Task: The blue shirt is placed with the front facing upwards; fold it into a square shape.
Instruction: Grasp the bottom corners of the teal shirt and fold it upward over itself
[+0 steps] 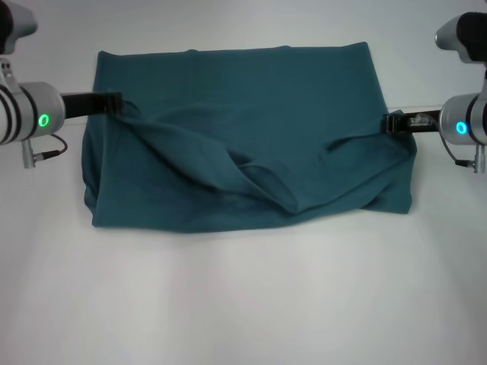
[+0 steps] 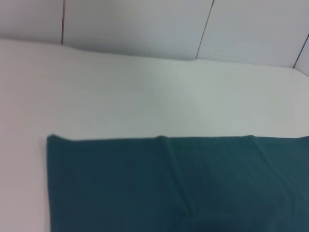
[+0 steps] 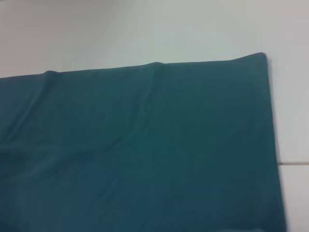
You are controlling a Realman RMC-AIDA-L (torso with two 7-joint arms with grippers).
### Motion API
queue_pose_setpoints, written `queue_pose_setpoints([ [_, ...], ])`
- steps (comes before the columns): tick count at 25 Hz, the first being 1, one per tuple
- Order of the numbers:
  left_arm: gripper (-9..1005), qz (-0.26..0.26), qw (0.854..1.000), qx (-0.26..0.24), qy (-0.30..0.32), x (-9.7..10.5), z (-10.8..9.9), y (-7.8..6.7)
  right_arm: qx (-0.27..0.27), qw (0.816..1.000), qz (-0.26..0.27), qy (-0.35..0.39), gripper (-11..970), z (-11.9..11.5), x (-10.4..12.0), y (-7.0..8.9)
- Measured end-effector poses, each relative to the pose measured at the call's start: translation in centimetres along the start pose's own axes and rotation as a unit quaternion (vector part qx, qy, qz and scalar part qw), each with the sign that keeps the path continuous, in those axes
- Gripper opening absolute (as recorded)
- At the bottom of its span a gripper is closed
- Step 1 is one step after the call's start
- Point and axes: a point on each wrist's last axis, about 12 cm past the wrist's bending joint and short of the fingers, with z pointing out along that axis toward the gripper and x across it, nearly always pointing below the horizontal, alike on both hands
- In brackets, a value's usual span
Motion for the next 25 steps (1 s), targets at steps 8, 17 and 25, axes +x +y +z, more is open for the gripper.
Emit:
queue_pose_setpoints([
  [8,27,0.004,1.0,-0.022,-0.021,-0.7,0.2,0.1,0.017,0.999,0.002,-0.031,154,0.0,-1.1,-0.2],
  [17,26,0.006,0.999,-0.036,-0.034,-1.3,0.1,0.5,0.023,0.998,-0.037,-0.043,162,0.4,-2.9,1.2],
  [25,26,0.017,0.999,-0.036,-0.03,-0.8,0.2,0.3,0.027,0.998,-0.05,-0.038,169,0.7,-2.7,1.5],
])
